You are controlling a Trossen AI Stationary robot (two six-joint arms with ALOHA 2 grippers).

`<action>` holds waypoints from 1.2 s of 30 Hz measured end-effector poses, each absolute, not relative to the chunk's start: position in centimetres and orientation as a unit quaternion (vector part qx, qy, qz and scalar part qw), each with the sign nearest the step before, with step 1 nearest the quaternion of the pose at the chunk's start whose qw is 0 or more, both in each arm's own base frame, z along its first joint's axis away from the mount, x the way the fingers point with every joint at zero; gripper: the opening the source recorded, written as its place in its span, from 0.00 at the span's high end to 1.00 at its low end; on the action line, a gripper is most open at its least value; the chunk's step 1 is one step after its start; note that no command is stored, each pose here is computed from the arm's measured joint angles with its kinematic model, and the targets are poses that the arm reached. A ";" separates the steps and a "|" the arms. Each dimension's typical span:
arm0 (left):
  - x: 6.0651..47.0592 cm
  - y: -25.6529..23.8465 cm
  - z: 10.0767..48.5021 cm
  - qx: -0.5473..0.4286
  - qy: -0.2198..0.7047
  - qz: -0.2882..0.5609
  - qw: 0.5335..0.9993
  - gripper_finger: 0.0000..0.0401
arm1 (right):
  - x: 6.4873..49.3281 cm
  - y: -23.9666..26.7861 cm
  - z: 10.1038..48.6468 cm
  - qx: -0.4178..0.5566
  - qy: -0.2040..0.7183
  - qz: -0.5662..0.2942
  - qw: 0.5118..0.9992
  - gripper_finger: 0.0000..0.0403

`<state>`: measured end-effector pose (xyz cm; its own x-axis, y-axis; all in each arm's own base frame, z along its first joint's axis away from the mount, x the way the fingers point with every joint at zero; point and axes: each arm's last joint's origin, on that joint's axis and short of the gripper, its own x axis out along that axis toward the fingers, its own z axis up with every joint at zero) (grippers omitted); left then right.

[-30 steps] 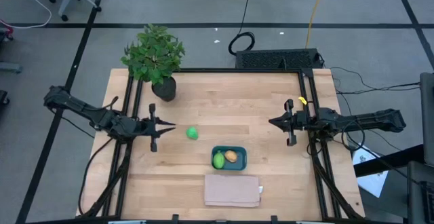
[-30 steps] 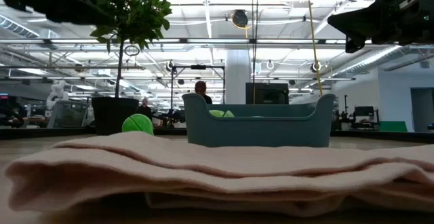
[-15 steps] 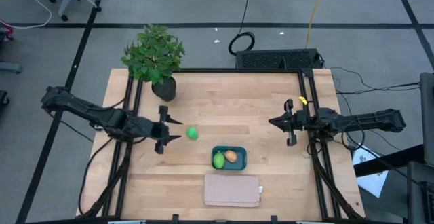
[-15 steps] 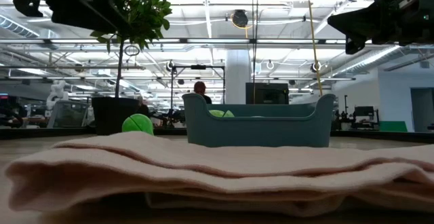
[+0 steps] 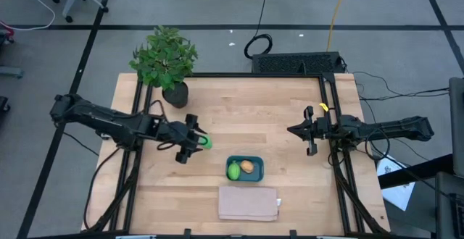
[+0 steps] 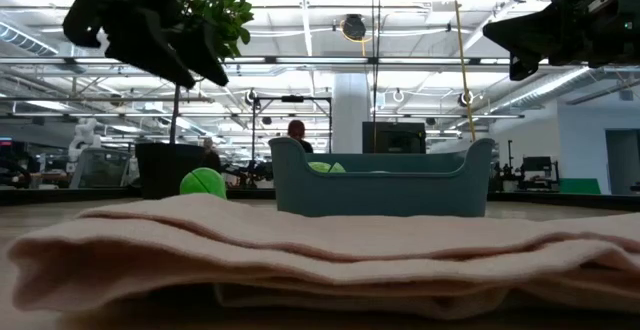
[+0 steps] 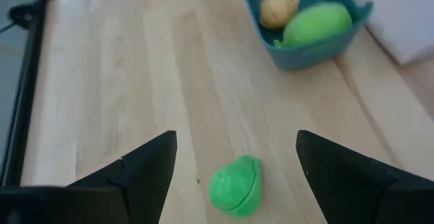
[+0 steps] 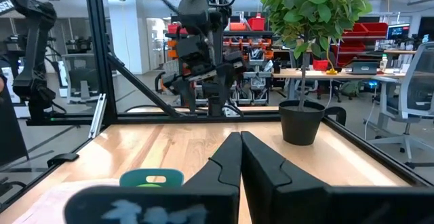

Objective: Pick and placing Produce into tupperware
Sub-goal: Put the green pear into the blue bin

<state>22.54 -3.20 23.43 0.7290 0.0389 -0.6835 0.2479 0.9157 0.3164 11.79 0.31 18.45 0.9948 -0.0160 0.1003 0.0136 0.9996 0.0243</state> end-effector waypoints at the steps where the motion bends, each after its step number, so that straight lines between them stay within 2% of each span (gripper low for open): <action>1: 22.8 -3.2 23.3 0.207 0.371 -0.064 0.903 0.23 | 11.8 0.3 18.4 0.012 -0.050 -0.008 0.999 1.00; 5: 23.9 -3.0 22.6 0.245 0.403 -0.089 0.877 0.23 | 11.8 0.3 18.4 0.012 -0.047 -0.008 0.999 1.00; 9: 24.9 -2.7 22.1 0.229 0.415 -0.127 0.871 0.23 | 11.8 0.3 18.4 0.011 -0.047 -0.007 0.999 1.00; 25: 26.0 -1.9 19.7 0.267 0.467 -0.128 0.833 0.23 | 11.7 0.3 18.4 0.011 -0.065 -0.008 0.998 1.00; 36: 25.9 -2.0 18.6 0.320 0.490 -0.165 0.794 0.23 | 11.7 0.3 18.5 0.011 -0.067 -0.008 0.998 1.00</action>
<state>25.94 -2.04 18.64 0.4664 0.0517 -0.8830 0.5750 0.7408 0.3471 11.74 0.30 18.45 0.9908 -0.0171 0.1341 0.0142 0.9996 0.0225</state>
